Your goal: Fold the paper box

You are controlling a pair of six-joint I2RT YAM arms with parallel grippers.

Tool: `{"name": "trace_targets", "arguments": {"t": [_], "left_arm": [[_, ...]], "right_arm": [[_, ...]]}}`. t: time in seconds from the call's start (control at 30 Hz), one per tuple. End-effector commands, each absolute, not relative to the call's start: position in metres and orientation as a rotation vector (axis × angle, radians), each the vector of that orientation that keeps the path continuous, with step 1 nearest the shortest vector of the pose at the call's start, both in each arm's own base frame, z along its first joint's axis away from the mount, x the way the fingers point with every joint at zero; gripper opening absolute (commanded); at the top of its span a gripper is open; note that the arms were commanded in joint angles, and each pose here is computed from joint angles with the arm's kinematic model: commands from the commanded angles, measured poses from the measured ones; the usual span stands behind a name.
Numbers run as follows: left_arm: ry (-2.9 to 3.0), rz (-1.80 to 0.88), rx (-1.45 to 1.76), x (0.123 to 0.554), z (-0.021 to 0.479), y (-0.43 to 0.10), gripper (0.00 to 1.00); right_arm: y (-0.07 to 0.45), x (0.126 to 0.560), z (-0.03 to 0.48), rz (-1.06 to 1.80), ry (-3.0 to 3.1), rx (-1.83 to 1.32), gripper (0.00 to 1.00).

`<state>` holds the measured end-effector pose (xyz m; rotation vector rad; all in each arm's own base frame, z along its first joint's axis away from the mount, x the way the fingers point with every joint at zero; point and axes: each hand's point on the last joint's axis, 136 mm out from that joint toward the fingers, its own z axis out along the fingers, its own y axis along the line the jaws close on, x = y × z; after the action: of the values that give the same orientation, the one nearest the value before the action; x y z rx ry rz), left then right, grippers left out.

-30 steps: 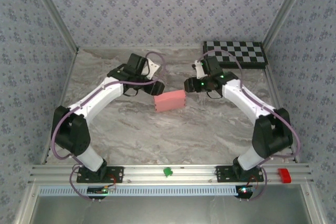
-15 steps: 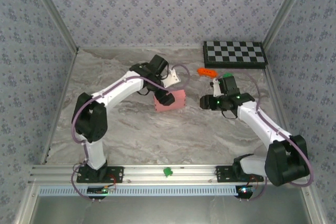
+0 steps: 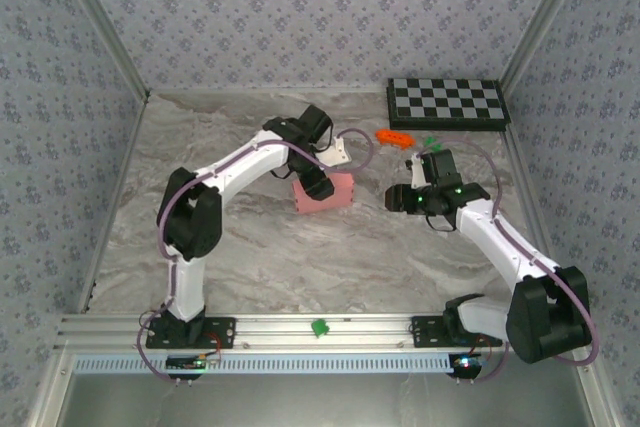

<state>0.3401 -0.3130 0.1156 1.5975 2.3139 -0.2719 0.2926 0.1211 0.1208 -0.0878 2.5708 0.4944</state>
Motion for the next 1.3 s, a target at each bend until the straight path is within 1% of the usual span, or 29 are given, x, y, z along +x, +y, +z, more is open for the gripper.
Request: {"name": "trace_targets", "arguments": {"t": [0.0,0.1,0.33,0.5,0.63,0.87,0.97,1.27], "left_arm": [[2.325,-0.251,1.625,0.339,0.115,-0.313,0.67],[2.333,-0.252,1.628,0.338,0.111,-0.315,0.64],[2.365,-0.240,1.628,0.339,0.102,-0.316,0.50],[2.357,-0.182,1.599,0.346,0.107,-0.312,0.45],[2.333,-0.046,1.535,0.361,0.116,-0.301,0.45],[2.296,0.363,1.318,0.408,0.130,-0.260,0.45],[2.280,0.486,1.224,0.425,0.134,-0.244,0.45],[2.196,0.774,1.105,0.451,0.131,-0.216,0.45]], "right_arm": [[0.115,0.291,0.115,0.474,2.584,-0.050,0.57],[0.115,0.290,0.113,0.476,2.586,-0.045,0.57],[0.116,0.292,0.111,0.479,2.589,-0.040,0.57],[0.117,0.293,0.110,0.484,2.594,-0.038,0.57],[0.117,0.292,0.107,0.485,2.604,-0.038,0.57],[0.115,0.292,0.105,0.476,2.609,-0.037,0.57],[0.115,0.292,0.104,0.475,2.612,-0.037,0.57],[0.114,0.291,0.097,0.477,2.626,-0.028,0.57]]}}
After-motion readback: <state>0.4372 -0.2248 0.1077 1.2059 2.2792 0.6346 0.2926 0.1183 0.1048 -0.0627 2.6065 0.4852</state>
